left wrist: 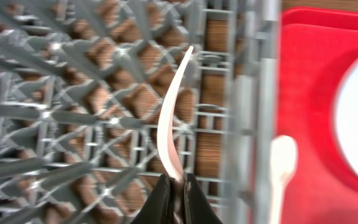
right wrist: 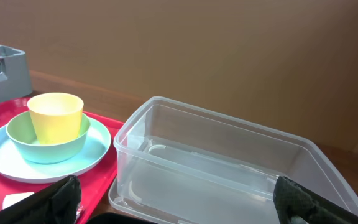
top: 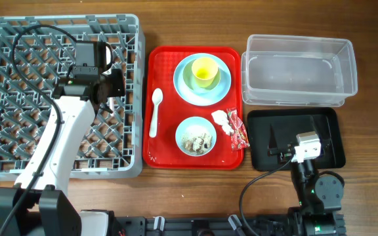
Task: Sort waste into correct bins and load items into the dishwasher rack
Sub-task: 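Carry the fork to the dish rack and release it there, then move the left gripper back to the white plastic spoon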
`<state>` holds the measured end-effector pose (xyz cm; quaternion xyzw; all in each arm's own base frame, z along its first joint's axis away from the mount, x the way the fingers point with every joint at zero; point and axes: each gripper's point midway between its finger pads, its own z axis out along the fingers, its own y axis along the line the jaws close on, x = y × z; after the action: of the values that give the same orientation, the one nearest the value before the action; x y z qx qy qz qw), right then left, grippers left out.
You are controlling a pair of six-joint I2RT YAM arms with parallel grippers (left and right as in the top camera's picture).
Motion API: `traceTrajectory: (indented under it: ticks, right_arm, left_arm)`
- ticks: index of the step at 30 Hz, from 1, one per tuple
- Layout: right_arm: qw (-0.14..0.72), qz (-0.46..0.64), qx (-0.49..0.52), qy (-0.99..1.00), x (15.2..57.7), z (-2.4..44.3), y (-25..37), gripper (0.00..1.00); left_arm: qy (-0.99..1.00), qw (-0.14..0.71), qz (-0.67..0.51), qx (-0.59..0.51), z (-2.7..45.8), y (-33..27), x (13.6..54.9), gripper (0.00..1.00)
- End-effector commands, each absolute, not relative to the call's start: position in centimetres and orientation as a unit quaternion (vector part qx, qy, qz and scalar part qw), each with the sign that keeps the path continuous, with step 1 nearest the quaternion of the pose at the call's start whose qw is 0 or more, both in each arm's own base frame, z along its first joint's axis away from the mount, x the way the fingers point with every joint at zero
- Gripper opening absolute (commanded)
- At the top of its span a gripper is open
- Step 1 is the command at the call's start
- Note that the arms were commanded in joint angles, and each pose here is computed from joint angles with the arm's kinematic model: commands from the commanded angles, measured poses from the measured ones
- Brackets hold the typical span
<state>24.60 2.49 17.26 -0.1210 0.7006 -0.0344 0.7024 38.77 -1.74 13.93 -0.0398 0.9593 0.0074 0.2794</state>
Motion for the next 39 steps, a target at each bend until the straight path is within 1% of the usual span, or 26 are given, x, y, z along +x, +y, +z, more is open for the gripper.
traceTrajectory:
  ticks: [1,8,17,21,23,24,27,29,33,37,38,39]
  right_arm:
    - [0.704,-0.034,-0.113,0.701,24.6,17.3,2.3,1.00]
    - [0.704,-0.034,-0.113,0.701,24.6,17.3,2.3,1.00]
    - [0.704,-0.034,-0.113,0.701,24.6,17.3,2.3,1.00]
    - [0.704,-0.034,-0.113,0.701,24.6,17.3,2.3,1.00]
    - [0.704,-0.034,-0.113,0.701,24.6,17.3,2.3,1.00]
    - [0.704,-0.034,-0.113,0.701,24.6,17.3,2.3,1.00]
    - [0.704,-0.034,-0.113,0.701,24.6,17.3,2.3,1.00]
    - [0.704,-0.034,-0.112,0.701,24.6,17.3,2.3,1.00]
    - [0.704,-0.034,-0.113,0.701,24.6,17.3,2.3,1.00]
    - [0.704,-0.034,-0.113,0.701,24.6,17.3,2.3,1.00]
    - [0.704,-0.034,-0.113,0.701,24.6,17.3,2.3,1.00]
    - [0.704,-0.034,-0.112,0.701,24.6,17.3,2.3,1.00]
  left_arm:
    - [0.957,0.281,-0.074,-0.012,15.2,-4.6,38.7,0.04]
    - [0.964,0.242,-0.088,-0.062,13.8,-4.7,37.6,0.04]
    - [0.972,0.208,-0.084,-0.065,10.8,-4.6,37.1,0.04]
    - [0.975,0.198,-0.083,-0.066,9.6,-4.7,37.5,0.06]
    - [0.975,0.198,-0.083,-0.066,9.3,-4.7,37.7,0.12]
    - [0.974,0.199,-0.083,-0.065,9.3,-4.7,37.7,0.19]
    - [0.974,0.202,-0.083,-0.065,9.4,-4.7,37.9,0.34]
    - [0.973,0.207,-0.084,-0.065,9.5,-4.7,38.1,0.37]
    - [0.967,0.231,-0.088,-0.063,11.4,-4.8,38.7,0.35]
    - [0.955,0.263,-0.121,-0.068,14.7,-5.6,38.6,0.27]
    - [0.951,0.270,-0.135,-0.068,15.7,-6.1,38.3,0.23]
    - [0.949,0.273,-0.141,-0.069,16.4,-6.5,37.9,0.21]
